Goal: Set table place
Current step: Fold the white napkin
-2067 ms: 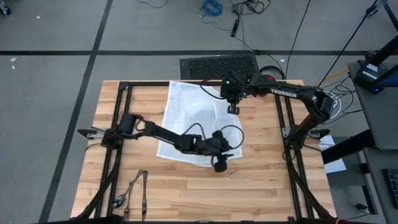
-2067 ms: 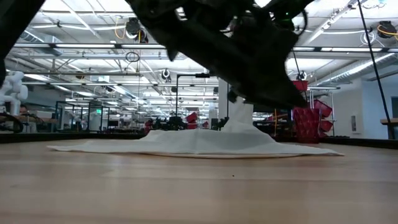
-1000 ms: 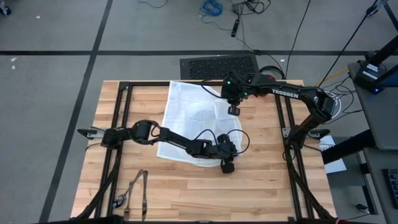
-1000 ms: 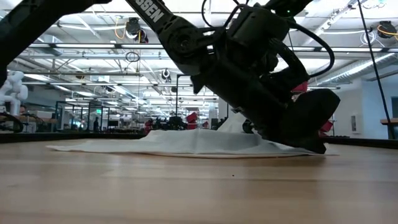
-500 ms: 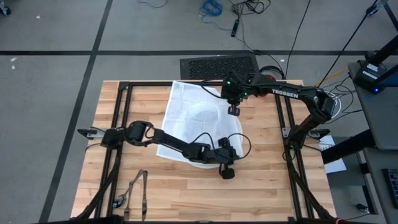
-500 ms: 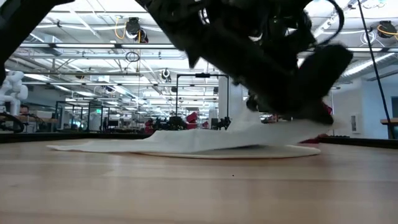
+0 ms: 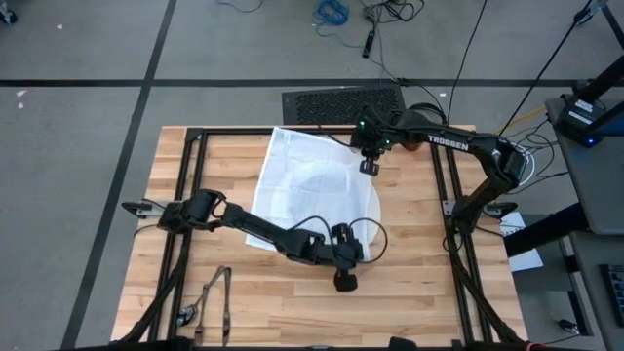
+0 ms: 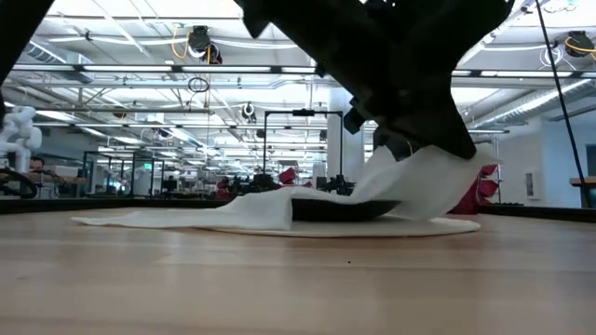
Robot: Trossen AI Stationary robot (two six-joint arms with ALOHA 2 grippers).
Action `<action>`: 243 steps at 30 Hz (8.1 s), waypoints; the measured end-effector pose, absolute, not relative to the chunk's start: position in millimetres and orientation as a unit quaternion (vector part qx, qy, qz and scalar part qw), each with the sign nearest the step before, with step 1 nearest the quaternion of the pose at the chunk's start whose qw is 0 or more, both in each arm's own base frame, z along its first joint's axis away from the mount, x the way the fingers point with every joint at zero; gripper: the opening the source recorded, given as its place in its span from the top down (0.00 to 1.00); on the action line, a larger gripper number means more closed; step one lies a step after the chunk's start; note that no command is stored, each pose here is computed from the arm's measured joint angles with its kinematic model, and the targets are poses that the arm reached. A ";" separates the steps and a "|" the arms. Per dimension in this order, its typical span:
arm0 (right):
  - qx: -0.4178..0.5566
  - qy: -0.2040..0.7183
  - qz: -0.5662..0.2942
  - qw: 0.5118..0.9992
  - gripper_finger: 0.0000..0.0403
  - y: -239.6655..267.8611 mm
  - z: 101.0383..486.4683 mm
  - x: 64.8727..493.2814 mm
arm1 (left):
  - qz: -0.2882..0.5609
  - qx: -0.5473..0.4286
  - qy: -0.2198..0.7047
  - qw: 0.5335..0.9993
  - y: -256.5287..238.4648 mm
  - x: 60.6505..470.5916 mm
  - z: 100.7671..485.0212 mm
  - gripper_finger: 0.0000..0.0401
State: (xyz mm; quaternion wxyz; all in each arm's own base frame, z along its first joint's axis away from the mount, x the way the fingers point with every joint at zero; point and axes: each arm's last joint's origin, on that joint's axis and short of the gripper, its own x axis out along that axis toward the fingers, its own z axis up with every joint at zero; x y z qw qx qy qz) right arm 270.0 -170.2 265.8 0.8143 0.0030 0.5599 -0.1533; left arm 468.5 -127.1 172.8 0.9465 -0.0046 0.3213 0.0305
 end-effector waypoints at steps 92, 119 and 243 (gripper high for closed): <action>0.225 0.545 -0.176 0.789 0.72 -245.3 141.2 279.9 | 0.019 -0.109 0.300 0.948 -126.7 391.8 179.2 1.00; 0.157 0.537 -0.242 0.792 1.00 -254.9 202.7 277.7 | 0.068 -0.112 0.281 0.951 -108.5 395.4 171.2 1.00; 0.042 0.358 -0.219 0.907 0.60 -252.1 210.1 405.5 | 0.268 -0.116 0.411 0.864 -103.0 224.6 175.8 0.53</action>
